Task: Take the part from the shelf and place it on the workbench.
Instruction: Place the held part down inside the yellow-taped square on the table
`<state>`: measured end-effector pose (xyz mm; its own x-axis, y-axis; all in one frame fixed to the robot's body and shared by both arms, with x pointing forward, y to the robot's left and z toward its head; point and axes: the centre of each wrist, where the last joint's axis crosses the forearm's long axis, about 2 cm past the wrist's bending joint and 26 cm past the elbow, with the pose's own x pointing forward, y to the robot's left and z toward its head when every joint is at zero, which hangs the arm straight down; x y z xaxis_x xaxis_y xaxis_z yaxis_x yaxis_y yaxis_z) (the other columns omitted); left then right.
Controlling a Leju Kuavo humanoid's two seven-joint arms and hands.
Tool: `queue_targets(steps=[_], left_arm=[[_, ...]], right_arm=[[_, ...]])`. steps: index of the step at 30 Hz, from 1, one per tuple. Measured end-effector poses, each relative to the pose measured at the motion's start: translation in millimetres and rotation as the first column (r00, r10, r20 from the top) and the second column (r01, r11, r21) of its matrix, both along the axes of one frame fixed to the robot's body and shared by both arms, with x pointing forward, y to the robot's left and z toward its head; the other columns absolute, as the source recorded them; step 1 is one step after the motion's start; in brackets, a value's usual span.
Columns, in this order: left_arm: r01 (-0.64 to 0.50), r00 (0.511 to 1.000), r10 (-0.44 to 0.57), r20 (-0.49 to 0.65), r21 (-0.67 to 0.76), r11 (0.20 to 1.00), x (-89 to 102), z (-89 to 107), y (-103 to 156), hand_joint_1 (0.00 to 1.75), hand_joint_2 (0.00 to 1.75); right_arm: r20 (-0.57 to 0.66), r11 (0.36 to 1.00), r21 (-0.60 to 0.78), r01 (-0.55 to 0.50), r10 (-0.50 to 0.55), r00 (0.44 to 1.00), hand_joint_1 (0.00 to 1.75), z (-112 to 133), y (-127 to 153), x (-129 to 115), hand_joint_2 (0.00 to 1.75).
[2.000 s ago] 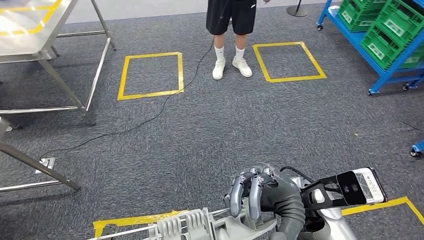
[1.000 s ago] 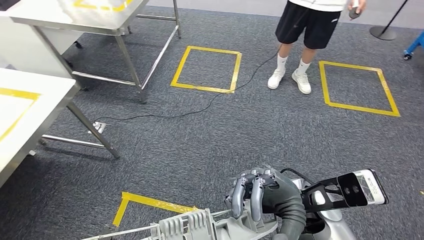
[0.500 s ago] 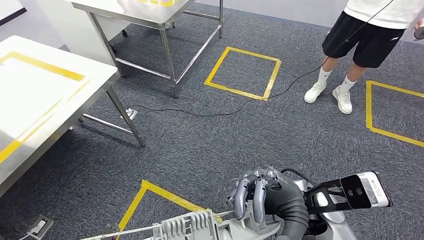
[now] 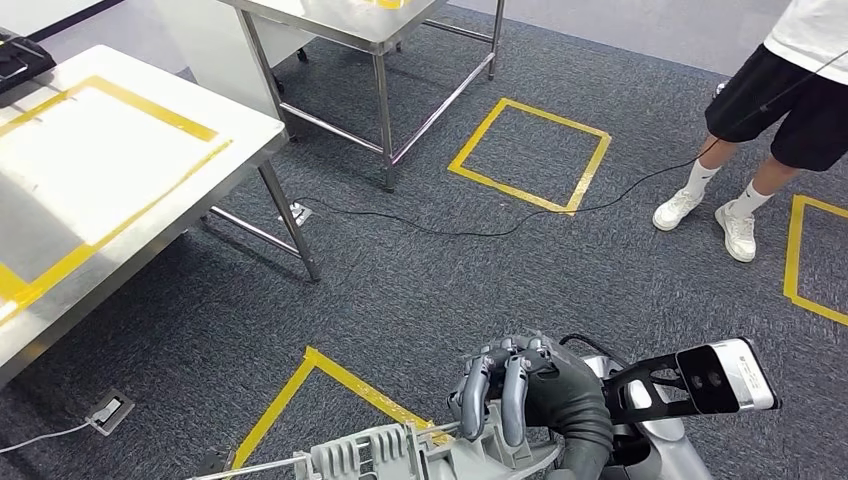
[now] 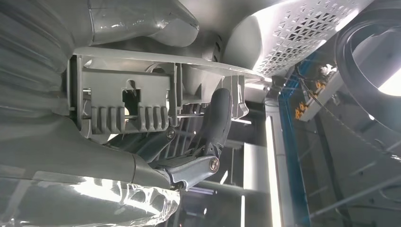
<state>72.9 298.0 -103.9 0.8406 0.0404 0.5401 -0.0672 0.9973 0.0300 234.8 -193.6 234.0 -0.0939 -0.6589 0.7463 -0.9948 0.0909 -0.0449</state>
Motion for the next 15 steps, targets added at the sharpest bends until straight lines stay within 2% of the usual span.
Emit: queue_targets(steps=[15], left_arm=[[-0.006, 1.0, 0.006, 0.003, -0.01, 1.0, -0.2, 0.2, -3.0, 0.0, 1.75]], right_arm=[[0.001, 1.0, 0.0, 0.0, 0.0, 1.0, 1.75, 0.4, -1.2, 0.2, 1.75]])
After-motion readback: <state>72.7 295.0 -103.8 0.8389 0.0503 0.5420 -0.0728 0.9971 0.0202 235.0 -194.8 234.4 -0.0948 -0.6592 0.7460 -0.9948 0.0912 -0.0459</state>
